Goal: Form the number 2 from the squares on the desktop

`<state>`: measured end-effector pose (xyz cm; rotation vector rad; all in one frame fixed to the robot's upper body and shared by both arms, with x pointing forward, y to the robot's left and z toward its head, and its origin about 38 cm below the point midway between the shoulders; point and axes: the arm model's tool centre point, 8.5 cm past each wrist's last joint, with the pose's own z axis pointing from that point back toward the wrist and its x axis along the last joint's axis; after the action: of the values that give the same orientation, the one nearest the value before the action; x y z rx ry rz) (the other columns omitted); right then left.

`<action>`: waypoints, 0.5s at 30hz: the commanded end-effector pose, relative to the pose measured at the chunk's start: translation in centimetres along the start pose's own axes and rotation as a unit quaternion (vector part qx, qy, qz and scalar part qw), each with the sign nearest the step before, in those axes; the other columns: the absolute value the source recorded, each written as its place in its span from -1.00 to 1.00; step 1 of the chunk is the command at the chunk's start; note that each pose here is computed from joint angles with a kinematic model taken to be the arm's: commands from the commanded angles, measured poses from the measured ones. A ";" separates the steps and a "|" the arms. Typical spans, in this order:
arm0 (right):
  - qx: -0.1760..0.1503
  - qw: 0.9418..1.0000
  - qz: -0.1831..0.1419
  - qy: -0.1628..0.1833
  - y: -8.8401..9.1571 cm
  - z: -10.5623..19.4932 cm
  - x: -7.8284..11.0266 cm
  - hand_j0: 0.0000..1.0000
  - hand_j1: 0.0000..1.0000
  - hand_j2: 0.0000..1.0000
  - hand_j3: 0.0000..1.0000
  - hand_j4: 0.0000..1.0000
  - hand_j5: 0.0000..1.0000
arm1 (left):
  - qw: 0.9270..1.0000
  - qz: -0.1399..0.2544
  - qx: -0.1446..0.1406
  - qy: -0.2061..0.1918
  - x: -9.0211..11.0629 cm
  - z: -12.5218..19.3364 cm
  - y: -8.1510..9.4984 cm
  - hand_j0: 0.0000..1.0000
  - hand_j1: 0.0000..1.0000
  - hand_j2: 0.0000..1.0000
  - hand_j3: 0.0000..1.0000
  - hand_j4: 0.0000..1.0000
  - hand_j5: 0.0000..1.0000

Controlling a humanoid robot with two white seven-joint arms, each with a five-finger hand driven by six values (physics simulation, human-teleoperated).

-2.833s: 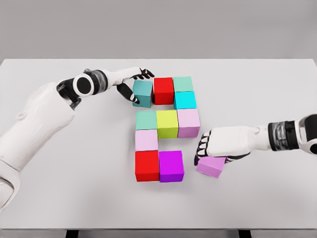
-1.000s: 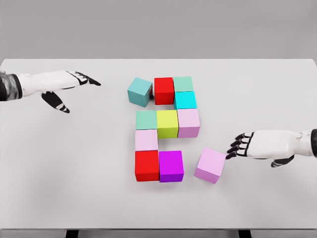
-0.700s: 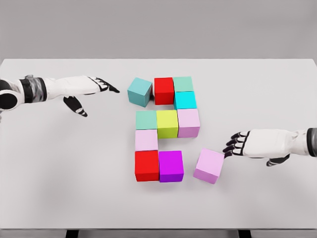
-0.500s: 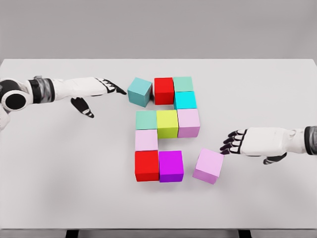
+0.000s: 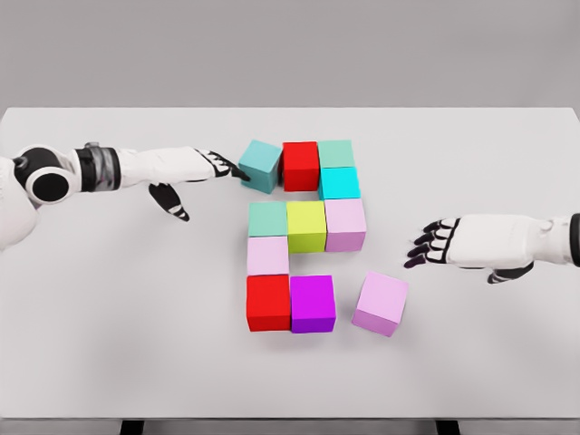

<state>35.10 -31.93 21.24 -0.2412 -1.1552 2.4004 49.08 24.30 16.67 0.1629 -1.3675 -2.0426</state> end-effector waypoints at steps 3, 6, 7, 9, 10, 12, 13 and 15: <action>0.023 1.000 -0.010 0.013 1.3 1.5 -0.3 1.00 1.00 1.00 1.00 1.00 1.00 | 1.000 0.002 0.004 -0.004 0.2 -0.3 0.2 1.00 1.00 1.00 1.00 1.00 1.00; 0.034 0.999 -0.021 0.008 2.3 1.4 0.1 1.00 1.00 1.00 1.00 1.00 1.00 | 1.000 0.002 0.003 -0.005 0.3 -0.4 0.1 1.00 1.00 1.00 1.00 1.00 1.00; 0.038 0.999 -0.025 0.003 2.8 1.1 0.3 1.00 1.00 1.00 1.00 1.00 1.00 | 1.000 0.004 0.003 -0.003 0.2 -0.3 0.0 1.00 1.00 1.00 1.00 1.00 1.00; 0.041 0.999 -0.028 -0.001 3.1 0.8 0.6 1.00 1.00 1.00 1.00 1.00 1.00 | 1.000 0.005 0.002 0.003 -0.2 0.3 -0.1 1.00 1.00 1.00 1.00 1.00 1.00; 0.042 0.999 -0.028 -0.002 3.1 0.8 0.6 1.00 1.00 1.00 1.00 1.00 1.00 | 1.000 0.005 0.002 0.010 -0.6 0.8 -0.1 1.00 1.00 1.00 1.00 1.00 1.00; 0.044 0.999 -0.030 -0.006 3.3 0.6 0.7 1.00 1.00 1.00 1.00 1.00 1.00 | 1.000 0.007 0.001 0.017 -1.1 1.3 -0.2 1.00 1.00 1.00 1.00 1.00 1.00; 0.043 0.999 -0.029 -0.007 3.3 0.5 0.8 1.00 1.00 1.00 1.00 1.00 1.00 | 1.000 0.014 0.000 0.024 -1.5 1.3 -0.4 1.00 1.00 1.00 1.00 1.00 1.00; 0.045 0.998 -0.031 -0.010 3.5 0.3 0.9 1.00 1.00 1.00 1.00 1.00 1.00 | 0.999 0.029 0.000 0.030 -1.8 0.1 -0.7 1.00 1.00 1.00 1.00 1.00 1.00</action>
<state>33.23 -33.65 19.09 -0.1655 -1.0462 2.4030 49.74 25.67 16.22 0.1881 -1.3292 -2.0012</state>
